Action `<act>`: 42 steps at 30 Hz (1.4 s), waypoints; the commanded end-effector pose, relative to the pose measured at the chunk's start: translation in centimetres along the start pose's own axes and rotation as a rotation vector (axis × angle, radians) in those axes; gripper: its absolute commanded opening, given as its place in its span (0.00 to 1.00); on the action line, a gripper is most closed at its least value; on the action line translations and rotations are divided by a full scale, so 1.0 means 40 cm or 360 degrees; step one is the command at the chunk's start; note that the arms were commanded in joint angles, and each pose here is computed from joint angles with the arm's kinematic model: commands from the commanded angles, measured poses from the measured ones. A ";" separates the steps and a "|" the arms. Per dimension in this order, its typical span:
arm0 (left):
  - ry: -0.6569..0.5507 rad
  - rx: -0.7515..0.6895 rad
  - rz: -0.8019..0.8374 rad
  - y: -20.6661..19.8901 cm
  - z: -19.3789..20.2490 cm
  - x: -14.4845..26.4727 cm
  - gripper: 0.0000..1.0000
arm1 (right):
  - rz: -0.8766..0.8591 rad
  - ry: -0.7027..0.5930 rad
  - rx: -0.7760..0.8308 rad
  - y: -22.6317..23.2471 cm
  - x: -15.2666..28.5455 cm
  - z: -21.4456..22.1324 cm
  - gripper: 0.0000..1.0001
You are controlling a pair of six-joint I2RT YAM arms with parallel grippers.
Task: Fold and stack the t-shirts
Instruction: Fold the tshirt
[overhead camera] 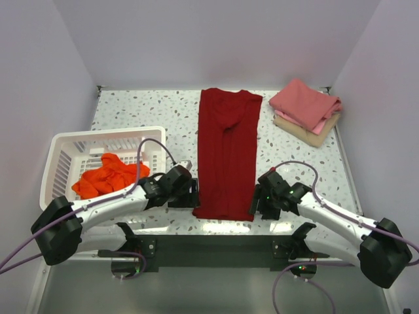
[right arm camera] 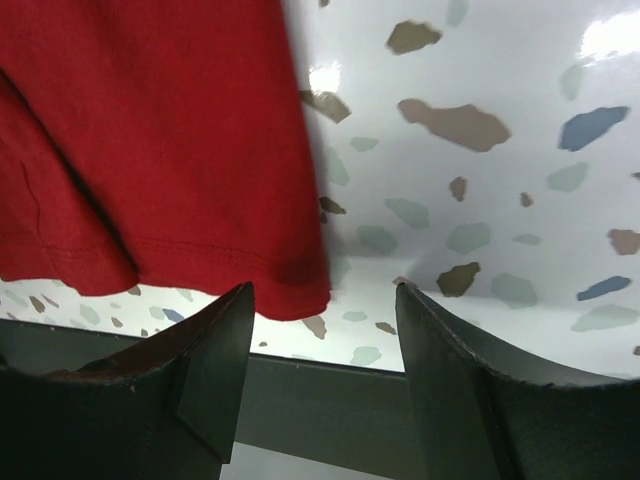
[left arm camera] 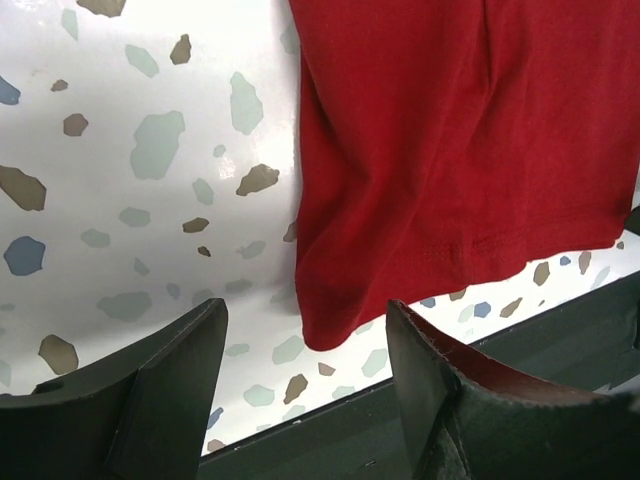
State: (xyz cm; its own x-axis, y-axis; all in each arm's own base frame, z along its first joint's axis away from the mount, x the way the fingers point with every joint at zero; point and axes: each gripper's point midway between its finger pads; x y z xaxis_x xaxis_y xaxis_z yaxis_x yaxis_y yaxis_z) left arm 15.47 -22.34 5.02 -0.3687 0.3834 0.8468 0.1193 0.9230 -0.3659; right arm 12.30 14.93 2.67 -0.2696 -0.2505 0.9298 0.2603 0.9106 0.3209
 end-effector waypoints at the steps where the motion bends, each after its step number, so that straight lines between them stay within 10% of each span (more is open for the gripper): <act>1: -0.0040 0.0023 0.0048 -0.023 -0.006 0.000 0.70 | -0.0038 0.0004 0.0000 0.030 -0.013 0.009 0.62; 32: 0.0011 0.0001 0.0037 -0.024 0.052 -0.042 0.66 | 0.0091 0.0050 0.0097 0.012 -0.060 0.037 0.22; 42: 0.0067 0.0004 0.0064 -0.031 0.080 -0.069 0.38 | 0.0069 0.0045 0.0101 0.027 -0.052 0.032 0.12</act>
State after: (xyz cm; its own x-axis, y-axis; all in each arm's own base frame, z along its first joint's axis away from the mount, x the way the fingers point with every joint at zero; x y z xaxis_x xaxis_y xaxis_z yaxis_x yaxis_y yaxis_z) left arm 13.53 -23.86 2.06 -0.3256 0.3879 0.8623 0.1289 0.9216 -0.3660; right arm 11.58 17.17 1.21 -0.2186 -0.2490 0.9435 0.2102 0.9322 0.2947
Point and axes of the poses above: each gripper's point midway between its finger pads, its own x axis back along the fingers, its own y axis along the line the jaws close on, z = x × y, and after that the axes turned 1 degree about -x, right-handed
